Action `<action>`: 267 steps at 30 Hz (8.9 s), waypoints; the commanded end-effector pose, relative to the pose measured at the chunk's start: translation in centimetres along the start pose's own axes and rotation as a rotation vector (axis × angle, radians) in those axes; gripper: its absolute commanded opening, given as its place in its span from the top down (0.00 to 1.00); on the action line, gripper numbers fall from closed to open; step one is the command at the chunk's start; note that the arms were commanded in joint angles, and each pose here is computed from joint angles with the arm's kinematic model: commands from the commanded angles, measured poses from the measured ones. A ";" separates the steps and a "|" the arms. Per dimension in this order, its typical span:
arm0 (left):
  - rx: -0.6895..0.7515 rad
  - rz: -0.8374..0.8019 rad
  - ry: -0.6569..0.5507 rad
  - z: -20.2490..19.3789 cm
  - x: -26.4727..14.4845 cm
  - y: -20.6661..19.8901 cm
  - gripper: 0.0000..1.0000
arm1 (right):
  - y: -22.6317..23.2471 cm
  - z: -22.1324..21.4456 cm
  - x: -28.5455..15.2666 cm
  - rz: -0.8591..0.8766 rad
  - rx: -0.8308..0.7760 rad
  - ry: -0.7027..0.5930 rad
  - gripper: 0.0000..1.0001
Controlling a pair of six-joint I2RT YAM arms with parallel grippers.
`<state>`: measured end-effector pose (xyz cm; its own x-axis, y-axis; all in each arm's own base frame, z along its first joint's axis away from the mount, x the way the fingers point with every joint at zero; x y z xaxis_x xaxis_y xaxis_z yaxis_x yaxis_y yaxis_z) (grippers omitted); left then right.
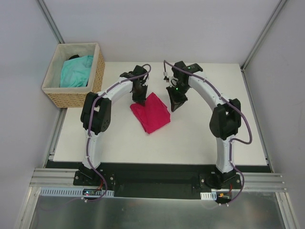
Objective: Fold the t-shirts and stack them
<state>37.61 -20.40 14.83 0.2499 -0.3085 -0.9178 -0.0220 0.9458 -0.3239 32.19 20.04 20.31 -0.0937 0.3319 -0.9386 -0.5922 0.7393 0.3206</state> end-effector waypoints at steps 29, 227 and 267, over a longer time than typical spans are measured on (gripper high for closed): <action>-0.212 -0.257 0.483 -6.1 -13.2 -2.9 1.00 | 1.4 -0.6 -3.0 0.058 0.044 -0.009 0.99; 0.081 -0.174 0.018 -1.3 -12.5 -7.3 1.00 | 0.3 -0.4 -4.5 -0.091 -0.019 -0.117 0.99; 0.039 -0.182 -0.165 0.6 -15.0 -1.8 0.62 | 0.6 5.2 2.3 0.153 -0.106 -0.125 0.79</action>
<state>33.94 -17.15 28.58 0.3967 -0.4321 -0.8099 0.0325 0.8883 -0.4580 35.96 23.76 16.78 -0.0870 0.4116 -0.9072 -0.6219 0.6890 0.3722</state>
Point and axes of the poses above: each gripper's point midway between its finger pads, its own x axis out along the fingers, its own y axis along the line the jaws close on, z = x × y, the point moved 10 cm from there along -x, back along the fingers, and after that the axes turned 13 degrees about -x, right-handed, at the moved point
